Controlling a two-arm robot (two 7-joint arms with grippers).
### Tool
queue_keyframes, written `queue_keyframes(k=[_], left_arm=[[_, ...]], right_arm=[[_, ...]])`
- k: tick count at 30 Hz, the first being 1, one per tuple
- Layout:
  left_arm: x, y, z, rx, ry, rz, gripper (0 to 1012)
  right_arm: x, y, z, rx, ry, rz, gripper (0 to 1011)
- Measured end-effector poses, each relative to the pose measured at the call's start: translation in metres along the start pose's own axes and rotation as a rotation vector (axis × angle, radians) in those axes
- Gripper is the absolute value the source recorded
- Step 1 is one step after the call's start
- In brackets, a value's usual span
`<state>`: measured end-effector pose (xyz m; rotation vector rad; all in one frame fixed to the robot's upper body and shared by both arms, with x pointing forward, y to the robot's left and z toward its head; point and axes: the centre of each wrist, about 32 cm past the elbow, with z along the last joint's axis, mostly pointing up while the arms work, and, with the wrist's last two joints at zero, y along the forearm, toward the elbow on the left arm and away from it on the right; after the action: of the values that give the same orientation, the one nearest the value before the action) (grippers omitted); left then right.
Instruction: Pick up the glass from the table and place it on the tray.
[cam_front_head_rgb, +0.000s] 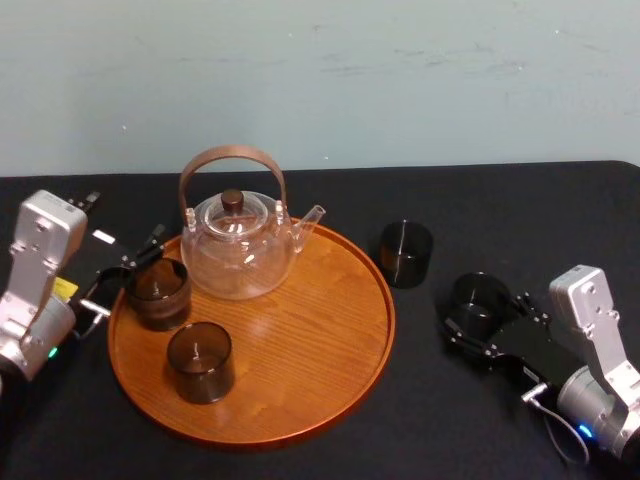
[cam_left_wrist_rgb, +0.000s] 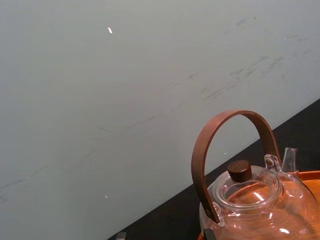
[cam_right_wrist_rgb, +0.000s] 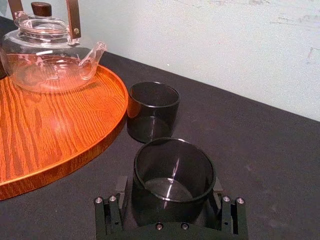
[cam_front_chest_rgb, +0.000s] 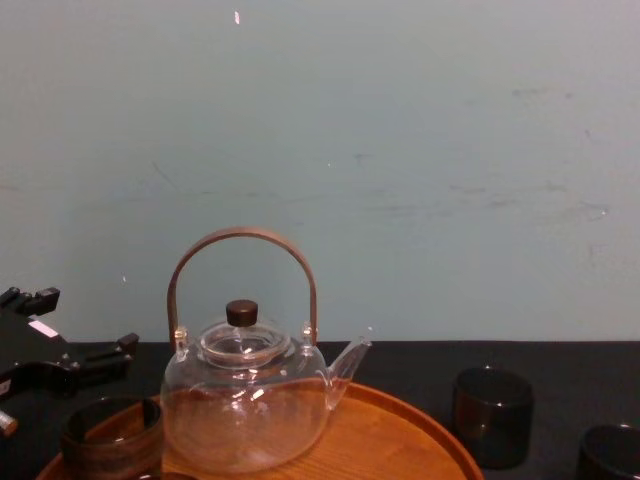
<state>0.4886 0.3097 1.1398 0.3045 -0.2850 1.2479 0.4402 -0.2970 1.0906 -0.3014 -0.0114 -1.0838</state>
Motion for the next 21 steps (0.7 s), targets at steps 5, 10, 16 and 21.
queue_keyframes(k=[5, 10, 16, 21], left_arm=[[0.0000, 0.000, 0.000, 0.000, 0.000, 0.000, 1001], [0.0000, 0.000, 0.000, 0.000, 0.000, 0.000, 1001], [0.0000, 0.000, 0.000, 0.000, 0.000, 0.000, 1001], [0.0000, 0.000, 0.000, 0.000, 0.000, 0.000, 1001]], right_arm=[[0.0015, 0.006, 0.003, 0.001, -0.003, 0.014, 1002], [0.0027, 0.011, 0.005, -0.005, 0.005, 0.027, 1002], [0.0039, 0.016, 0.010, -0.030, 0.015, 0.042, 1002], [0.0045, 0.018, 0.012, -0.047, 0.016, 0.039, 1002]])
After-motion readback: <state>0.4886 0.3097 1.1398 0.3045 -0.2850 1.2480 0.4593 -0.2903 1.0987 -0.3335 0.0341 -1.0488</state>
